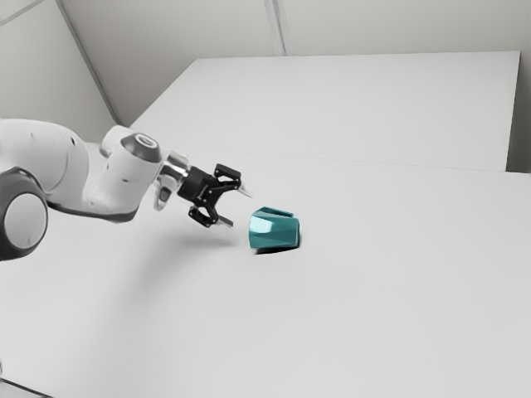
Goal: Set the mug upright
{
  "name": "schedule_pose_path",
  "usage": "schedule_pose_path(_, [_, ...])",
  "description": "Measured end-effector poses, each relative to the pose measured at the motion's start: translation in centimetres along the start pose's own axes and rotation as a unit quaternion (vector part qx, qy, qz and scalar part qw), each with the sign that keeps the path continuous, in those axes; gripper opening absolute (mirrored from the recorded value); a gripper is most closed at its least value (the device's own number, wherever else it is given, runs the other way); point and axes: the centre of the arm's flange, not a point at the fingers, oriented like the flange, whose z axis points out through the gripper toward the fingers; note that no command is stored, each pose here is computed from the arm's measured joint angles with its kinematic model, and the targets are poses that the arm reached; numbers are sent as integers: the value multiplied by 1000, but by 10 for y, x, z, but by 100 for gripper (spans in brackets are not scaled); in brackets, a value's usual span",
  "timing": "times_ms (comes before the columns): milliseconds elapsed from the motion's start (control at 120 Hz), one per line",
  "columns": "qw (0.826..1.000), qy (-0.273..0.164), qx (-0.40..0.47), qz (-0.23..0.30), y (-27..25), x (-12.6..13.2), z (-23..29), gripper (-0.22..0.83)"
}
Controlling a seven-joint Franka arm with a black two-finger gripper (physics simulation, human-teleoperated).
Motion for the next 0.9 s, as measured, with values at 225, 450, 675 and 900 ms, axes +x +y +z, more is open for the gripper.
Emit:
schedule_pose_path(225, [999,-2,26,-20,-5,1,34,62])
schedule_pose_path(450, [999,-3,34,-29,-9,4,58,58])
schedule_pose_path(675, [1000,-12,20,-14,-13,2,53,6])
schedule_pose_path(900, [1000,-17,17,2,-26,1,50,-14])
